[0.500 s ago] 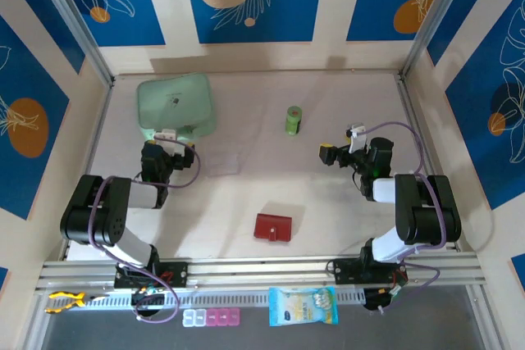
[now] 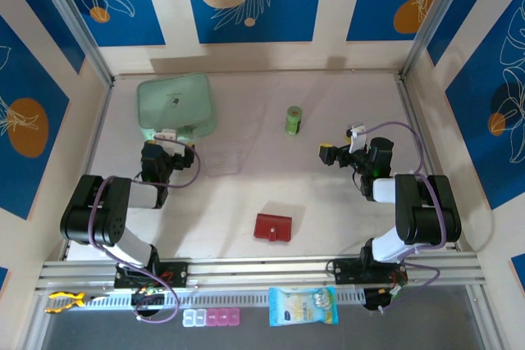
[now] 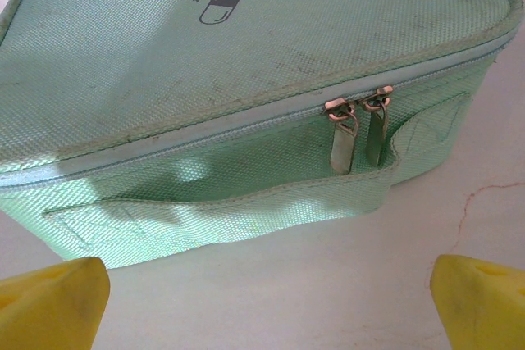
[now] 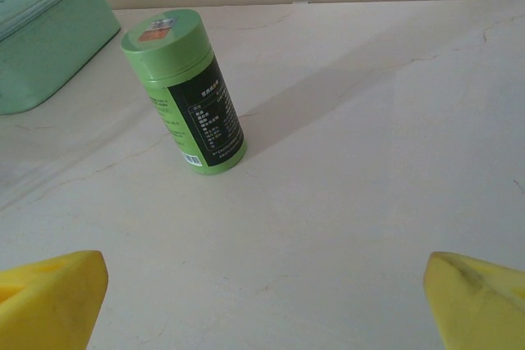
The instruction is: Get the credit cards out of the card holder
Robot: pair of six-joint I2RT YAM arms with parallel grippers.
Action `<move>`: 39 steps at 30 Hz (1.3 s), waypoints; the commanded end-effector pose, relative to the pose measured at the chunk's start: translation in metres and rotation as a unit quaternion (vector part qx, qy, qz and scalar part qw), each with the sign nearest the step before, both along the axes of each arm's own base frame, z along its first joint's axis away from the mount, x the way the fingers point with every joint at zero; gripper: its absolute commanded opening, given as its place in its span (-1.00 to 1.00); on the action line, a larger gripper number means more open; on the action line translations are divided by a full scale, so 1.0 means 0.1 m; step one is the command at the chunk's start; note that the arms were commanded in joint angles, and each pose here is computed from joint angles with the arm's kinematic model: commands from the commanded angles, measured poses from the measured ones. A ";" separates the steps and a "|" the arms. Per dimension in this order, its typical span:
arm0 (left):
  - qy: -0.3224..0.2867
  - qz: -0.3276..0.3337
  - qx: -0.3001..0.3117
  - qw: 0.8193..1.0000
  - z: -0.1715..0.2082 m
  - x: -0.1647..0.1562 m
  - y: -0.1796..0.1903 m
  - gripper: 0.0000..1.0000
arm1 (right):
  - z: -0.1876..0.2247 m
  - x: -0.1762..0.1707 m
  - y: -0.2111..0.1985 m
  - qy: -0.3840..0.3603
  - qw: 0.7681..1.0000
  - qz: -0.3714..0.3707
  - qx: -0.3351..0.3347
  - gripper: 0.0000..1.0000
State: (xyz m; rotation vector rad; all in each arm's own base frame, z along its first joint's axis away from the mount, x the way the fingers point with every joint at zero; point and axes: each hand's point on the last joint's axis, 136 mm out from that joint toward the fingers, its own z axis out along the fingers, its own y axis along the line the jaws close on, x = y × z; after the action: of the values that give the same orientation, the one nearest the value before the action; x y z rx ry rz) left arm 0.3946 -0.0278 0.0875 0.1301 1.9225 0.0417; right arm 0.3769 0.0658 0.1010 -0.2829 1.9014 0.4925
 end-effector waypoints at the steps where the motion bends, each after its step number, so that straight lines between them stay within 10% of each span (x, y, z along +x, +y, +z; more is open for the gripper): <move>1: -0.011 -0.005 -0.001 1.000 0.04 0.01 0.00 0.99 | 0.04 -0.02 0.01 -0.014 1.000 0.010 -0.003 0.98; 24: -0.016 0.005 0.006 1.000 0.24 -0.02 0.02 0.99 | 0.20 0.03 -0.05 0.008 1.000 -0.027 -0.014 0.98; 39: 0.142 0.033 -0.108 0.983 0.56 -0.30 -0.23 0.94 | 0.52 -0.28 0.33 0.167 0.985 -0.046 -0.005 0.71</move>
State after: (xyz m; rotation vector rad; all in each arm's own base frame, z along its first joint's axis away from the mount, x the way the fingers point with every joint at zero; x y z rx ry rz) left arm 0.3855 -0.0416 0.1626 0.0048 2.0203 -0.0569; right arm 0.3670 0.0989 0.1659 -0.2335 2.0644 0.4738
